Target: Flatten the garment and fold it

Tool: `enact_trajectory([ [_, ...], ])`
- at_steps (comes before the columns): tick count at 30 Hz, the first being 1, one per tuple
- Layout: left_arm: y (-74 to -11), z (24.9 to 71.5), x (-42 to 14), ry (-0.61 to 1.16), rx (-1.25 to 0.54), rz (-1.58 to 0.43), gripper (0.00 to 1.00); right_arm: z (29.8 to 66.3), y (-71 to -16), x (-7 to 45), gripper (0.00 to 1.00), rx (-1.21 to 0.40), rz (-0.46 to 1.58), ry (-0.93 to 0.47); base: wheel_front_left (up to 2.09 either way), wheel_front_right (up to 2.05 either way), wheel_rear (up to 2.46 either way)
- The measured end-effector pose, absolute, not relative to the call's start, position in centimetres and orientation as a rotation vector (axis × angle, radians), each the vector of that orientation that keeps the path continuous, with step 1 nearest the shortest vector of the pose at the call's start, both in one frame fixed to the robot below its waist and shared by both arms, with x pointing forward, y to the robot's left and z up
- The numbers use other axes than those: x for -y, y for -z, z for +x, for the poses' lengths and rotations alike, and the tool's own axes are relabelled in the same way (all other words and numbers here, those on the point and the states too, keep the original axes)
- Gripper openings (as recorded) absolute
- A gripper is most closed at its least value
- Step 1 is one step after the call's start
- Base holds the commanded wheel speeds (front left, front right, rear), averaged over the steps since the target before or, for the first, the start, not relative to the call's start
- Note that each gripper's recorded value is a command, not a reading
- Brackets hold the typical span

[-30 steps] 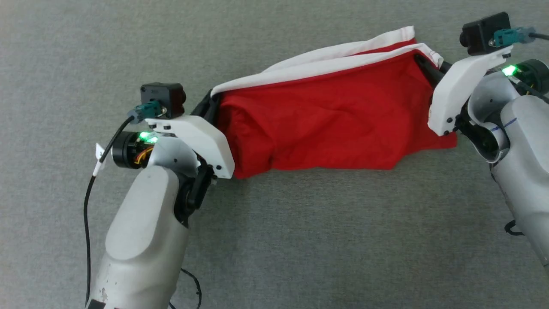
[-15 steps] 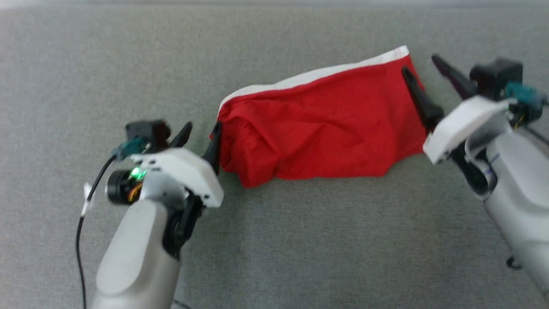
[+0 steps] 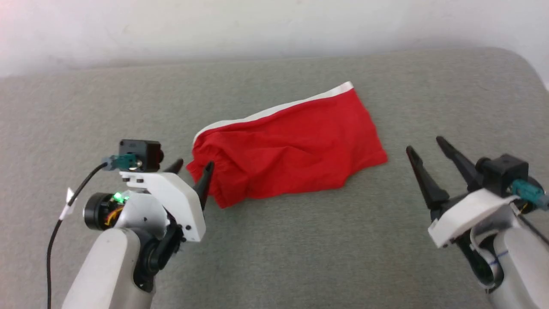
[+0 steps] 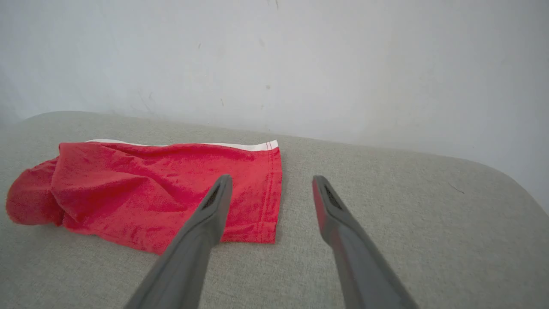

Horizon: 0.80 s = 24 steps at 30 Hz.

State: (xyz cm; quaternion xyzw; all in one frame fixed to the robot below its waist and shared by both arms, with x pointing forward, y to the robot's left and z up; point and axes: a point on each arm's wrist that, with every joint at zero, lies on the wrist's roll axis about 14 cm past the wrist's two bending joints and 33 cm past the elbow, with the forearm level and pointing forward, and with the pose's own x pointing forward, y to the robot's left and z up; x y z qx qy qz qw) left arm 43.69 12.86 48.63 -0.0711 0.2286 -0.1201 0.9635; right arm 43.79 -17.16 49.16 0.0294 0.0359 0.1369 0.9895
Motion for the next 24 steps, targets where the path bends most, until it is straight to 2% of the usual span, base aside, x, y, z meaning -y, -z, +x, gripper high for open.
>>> enact_trajectory([
  [8,-44.1,42.6,-9.9,0.343,-0.713,-0.077,1.00,40.6,-51.0,18.4,1.00,-0.073,0.070,-0.200,0.00,0.00,0.00],
  [16,-39.2,42.7,-9.5,0.373,-0.930,-0.012,1.00,40.3,-49.9,18.9,1.00,-0.146,0.077,-0.180,0.00,0.00,0.00],
  [17,-38.9,42.7,-9.4,0.381,-0.952,-0.002,0.79,40.3,-49.5,18.8,1.00,-0.167,0.085,-0.181,0.00,0.00,0.00],
  [18,-38.7,42.8,-9.3,0.389,-0.969,0.008,0.45,40.3,-48.9,18.8,1.00,-0.195,0.089,-0.185,0.00,0.00,0.00],
  [19,-38.5,42.9,-9.3,0.393,-0.977,0.012,0.25,40.4,-48.4,18.8,1.00,-0.220,0.097,-0.186,0.00,0.00,0.00],
  [20,-38.3,43.0,-9.2,0.394,-0.987,0.010,0.00,40.6,-47.9,18.8,1.00,-0.247,0.110,-0.187,0.00,0.00,0.00],
  [24,-37.9,43.2,-9.1,0.410,-1.001,0.015,0.00,42.1,-46.2,18.8,1.00,-0.356,0.129,-0.204,0.00,0.00,0.00],
])
